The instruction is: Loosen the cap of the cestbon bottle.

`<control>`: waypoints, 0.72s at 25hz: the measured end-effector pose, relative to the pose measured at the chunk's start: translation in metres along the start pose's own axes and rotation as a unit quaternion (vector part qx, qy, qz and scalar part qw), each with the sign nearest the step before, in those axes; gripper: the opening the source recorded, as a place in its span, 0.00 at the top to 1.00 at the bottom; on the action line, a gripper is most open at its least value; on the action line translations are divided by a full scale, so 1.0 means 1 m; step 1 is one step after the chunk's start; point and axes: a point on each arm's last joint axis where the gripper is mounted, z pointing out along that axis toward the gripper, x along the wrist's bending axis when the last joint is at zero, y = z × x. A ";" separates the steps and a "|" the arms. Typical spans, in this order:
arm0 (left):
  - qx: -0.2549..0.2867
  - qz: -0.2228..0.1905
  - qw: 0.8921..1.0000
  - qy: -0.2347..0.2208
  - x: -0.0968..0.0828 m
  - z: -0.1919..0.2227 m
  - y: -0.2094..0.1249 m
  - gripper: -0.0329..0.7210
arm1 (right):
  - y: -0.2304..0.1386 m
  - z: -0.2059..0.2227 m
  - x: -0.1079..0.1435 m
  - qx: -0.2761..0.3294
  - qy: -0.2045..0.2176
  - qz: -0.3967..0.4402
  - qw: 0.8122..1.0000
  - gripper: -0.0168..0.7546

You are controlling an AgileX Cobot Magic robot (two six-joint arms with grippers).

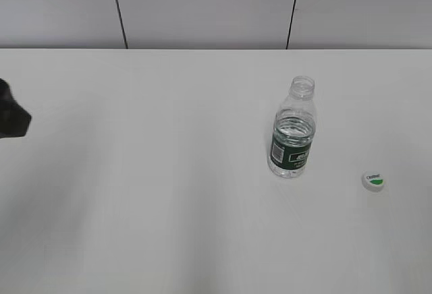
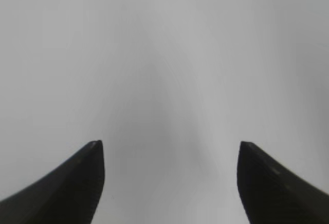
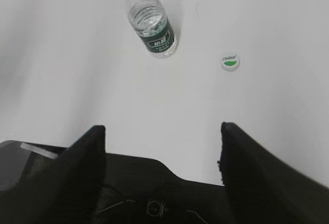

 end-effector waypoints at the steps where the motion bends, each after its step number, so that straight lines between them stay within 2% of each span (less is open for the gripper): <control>1: -0.006 -0.002 1.000 -0.010 0.003 -0.012 -0.004 0.16 | -0.002 -0.004 0.001 -0.008 0.001 -0.002 1.000 0.30; 3: -0.018 0.006 0.999 -0.028 0.009 -0.036 -0.015 0.18 | -0.008 -0.011 0.003 -0.027 0.001 -0.008 1.000 0.30; 8: -0.103 0.027 0.991 -0.076 0.028 -0.097 -0.047 0.21 | -0.018 -0.024 0.004 -0.059 -0.008 -0.022 0.998 0.30; 14: -0.153 0.053 0.982 -0.096 0.042 -0.131 -0.082 0.21 | -0.030 -0.038 0.002 -0.093 -0.040 -0.107 0.989 0.30; 18: -0.169 0.056 0.979 -0.099 0.046 -0.134 -0.096 0.21 | -0.044 -0.036 -0.002 -0.096 -0.056 -0.134 0.985 0.30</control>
